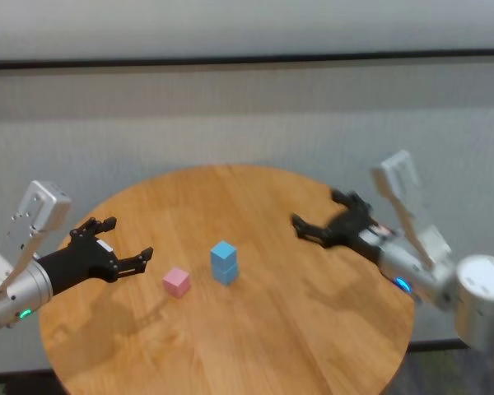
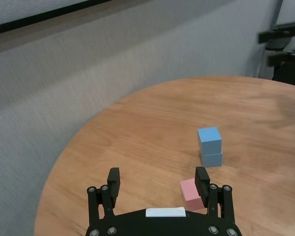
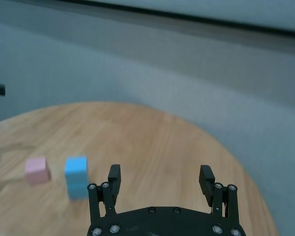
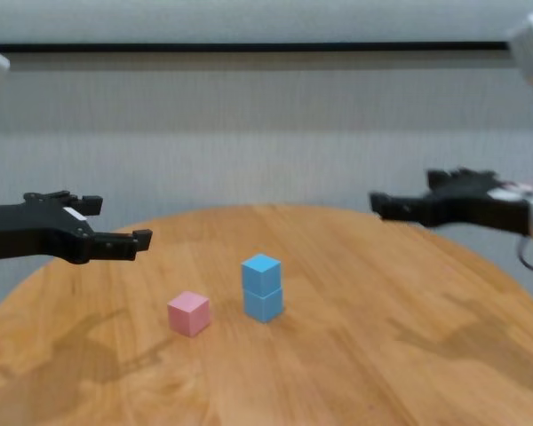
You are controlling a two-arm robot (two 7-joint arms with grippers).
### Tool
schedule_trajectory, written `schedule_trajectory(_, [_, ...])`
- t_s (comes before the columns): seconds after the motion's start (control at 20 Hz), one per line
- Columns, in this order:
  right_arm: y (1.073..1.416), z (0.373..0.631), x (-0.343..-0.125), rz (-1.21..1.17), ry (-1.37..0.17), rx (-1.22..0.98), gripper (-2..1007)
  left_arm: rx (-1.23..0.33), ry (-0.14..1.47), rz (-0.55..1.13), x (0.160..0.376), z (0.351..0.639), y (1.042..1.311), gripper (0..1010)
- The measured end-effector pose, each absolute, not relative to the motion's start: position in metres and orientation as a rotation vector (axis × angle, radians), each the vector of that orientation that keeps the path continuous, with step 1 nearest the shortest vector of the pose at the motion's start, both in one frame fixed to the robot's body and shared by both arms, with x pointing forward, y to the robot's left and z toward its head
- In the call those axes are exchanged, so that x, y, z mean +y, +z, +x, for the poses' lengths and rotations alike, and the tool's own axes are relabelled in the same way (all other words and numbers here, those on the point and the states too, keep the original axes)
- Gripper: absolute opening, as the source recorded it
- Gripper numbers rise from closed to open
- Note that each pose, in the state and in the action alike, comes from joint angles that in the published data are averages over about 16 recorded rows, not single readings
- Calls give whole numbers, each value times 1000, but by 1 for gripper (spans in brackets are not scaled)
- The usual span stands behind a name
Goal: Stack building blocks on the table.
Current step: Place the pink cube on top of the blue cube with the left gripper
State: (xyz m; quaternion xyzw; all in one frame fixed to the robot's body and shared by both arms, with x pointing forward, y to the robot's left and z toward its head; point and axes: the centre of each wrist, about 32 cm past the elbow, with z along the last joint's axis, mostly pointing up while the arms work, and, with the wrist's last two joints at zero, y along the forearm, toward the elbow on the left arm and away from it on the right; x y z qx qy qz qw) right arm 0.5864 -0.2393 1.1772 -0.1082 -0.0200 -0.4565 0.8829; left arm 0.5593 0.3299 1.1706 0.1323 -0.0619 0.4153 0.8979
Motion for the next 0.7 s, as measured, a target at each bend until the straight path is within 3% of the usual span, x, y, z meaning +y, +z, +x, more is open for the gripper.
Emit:
schedule_trajectory(0.3, [1172, 572, -254, -219, -976, -21, 1000, -128, 860, 274, 330, 559, 1171, 1002])
schedule_trajectory(0.7, [1170, 572, -254, -218, -978, -17, 1001, -128, 860, 274, 330, 559, 1171, 1002])
